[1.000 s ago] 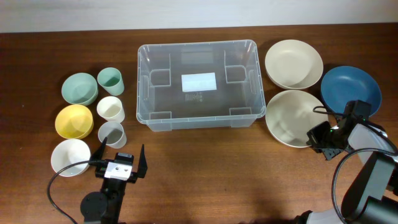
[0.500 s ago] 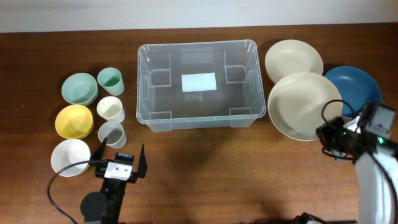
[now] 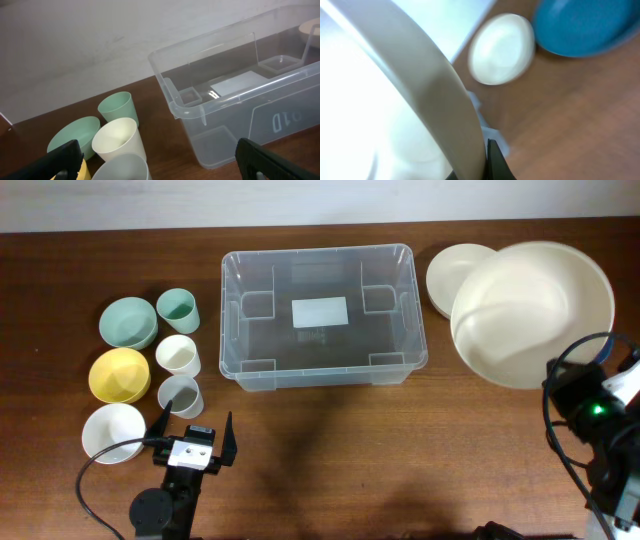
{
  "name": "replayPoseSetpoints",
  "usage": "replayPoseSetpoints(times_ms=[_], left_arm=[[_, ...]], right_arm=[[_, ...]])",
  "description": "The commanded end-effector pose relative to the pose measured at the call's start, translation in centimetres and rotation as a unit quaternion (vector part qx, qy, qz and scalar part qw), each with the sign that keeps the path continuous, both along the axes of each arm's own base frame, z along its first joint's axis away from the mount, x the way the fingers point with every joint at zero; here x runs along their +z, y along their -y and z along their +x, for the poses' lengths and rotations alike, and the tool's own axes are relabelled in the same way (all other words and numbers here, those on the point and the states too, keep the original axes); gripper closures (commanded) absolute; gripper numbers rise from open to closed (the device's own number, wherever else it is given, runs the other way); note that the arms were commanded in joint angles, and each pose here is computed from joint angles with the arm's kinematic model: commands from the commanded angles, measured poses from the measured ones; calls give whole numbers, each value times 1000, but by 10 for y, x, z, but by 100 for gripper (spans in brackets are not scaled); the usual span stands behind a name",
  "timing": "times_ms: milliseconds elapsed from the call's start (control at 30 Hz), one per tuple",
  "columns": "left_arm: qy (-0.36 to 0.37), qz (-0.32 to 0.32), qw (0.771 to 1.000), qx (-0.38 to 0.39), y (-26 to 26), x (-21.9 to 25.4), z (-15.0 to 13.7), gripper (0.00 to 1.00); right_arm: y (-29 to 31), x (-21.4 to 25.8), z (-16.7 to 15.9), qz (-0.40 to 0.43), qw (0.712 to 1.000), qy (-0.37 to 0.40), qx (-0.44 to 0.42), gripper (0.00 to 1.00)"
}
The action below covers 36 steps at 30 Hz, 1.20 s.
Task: Pack container
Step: 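Lift the cream bowl and carry it left over the container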
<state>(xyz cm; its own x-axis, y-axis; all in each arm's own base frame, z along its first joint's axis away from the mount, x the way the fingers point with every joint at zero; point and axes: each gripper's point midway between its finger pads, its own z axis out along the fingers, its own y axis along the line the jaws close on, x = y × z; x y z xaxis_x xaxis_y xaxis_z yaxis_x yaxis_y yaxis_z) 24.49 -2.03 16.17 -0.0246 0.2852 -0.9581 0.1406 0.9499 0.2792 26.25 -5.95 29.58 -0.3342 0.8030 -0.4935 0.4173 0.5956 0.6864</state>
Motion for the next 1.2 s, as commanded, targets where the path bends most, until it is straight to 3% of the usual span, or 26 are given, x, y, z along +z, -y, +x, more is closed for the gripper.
replayPoseSetpoints(times_ms=[0, 300, 633, 867, 1167], left_arm=[[0, 4, 1000, -2, 0, -2, 0, 0], [1, 4, 1000, -2, 0, -2, 0, 0], [0, 4, 1000, -2, 0, -2, 0, 0], [0, 4, 1000, -2, 0, -2, 0, 0], [0, 4, 1000, -2, 0, -1, 0, 0]], right_arm=[[-31, 22, 16, 36, 997, 35, 59, 96], [-151, -1, 98, 85, 969, 26, 232, 96], [-250, -58, 163, 89, 949, -35, 300, 96], [-280, -73, 185, 26, 957, -77, 278, 96], [-290, -139, 195, 45, 955, -153, 248, 96]])
